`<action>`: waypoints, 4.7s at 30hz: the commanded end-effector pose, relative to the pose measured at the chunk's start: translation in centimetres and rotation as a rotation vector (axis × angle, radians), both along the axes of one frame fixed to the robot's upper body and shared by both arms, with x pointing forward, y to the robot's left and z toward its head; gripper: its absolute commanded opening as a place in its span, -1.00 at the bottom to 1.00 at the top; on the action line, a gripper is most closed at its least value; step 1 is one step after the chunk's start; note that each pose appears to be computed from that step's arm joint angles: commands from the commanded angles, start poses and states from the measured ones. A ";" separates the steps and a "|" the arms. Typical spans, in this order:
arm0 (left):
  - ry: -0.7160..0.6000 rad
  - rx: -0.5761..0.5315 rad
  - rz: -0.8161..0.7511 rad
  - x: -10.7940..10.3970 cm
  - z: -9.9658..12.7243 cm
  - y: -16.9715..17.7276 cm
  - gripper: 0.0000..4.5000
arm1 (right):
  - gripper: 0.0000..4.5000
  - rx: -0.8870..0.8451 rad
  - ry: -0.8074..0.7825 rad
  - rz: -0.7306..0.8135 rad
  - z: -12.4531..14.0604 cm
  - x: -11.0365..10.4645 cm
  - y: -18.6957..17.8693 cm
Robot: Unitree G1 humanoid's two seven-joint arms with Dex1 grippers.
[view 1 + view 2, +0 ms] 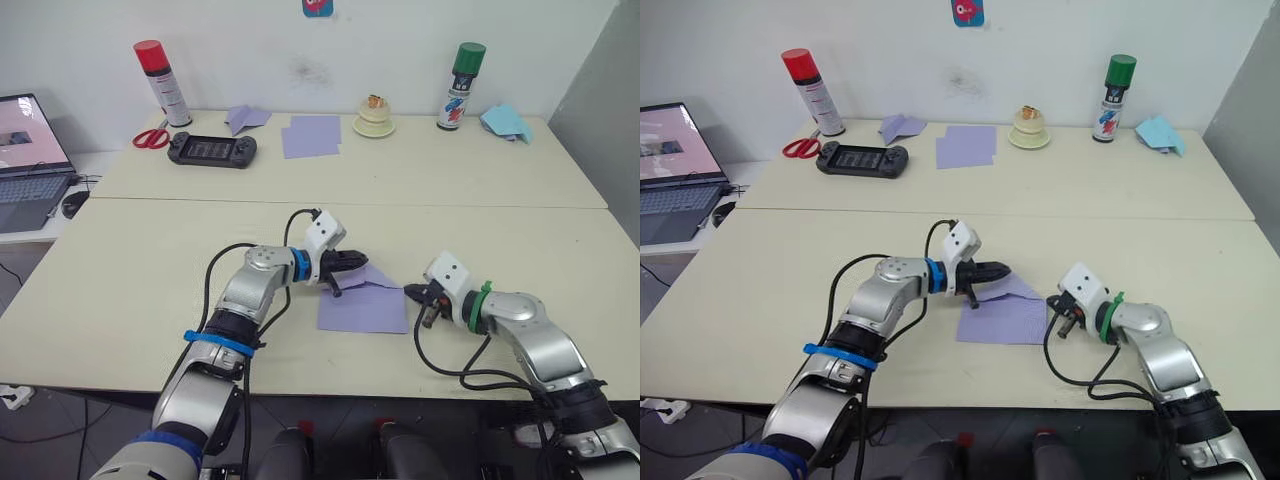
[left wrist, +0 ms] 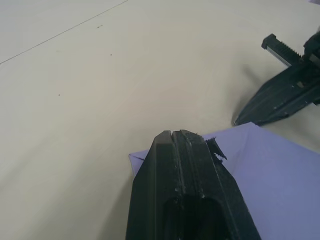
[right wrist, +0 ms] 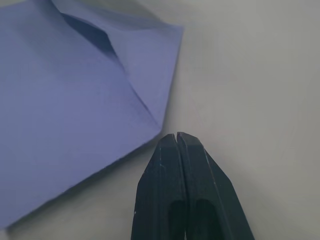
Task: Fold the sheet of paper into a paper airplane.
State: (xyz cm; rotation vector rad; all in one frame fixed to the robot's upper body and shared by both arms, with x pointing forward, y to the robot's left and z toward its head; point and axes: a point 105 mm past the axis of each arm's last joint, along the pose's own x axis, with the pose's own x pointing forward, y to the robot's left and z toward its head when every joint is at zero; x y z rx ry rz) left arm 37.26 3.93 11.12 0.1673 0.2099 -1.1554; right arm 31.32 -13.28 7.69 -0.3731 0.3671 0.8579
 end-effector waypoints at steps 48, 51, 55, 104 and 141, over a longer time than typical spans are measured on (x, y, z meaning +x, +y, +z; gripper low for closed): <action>0.083 0.208 -0.138 -2.3 -3.0 1.8 -0.98 | -1.00 0.369 0.042 -0.110 2.8 2.3 6.6; 0.088 0.165 -0.149 -2.5 -2.4 1.4 -0.98 | -1.00 0.375 0.043 -0.105 2.8 2.2 7.1; 0.080 0.144 -0.150 -2.5 -2.1 1.3 -0.98 | -1.00 0.375 0.043 -0.098 2.7 2.2 7.4; -0.054 0.124 0.019 -1.0 1.7 5.9 -0.98 | -1.00 0.242 0.000 -0.010 -0.4 2.7 9.4; -0.010 0.352 -0.117 -4.5 -6.1 5.4 -0.98 | -1.00 0.334 -0.070 -0.063 1.6 4.1 8.8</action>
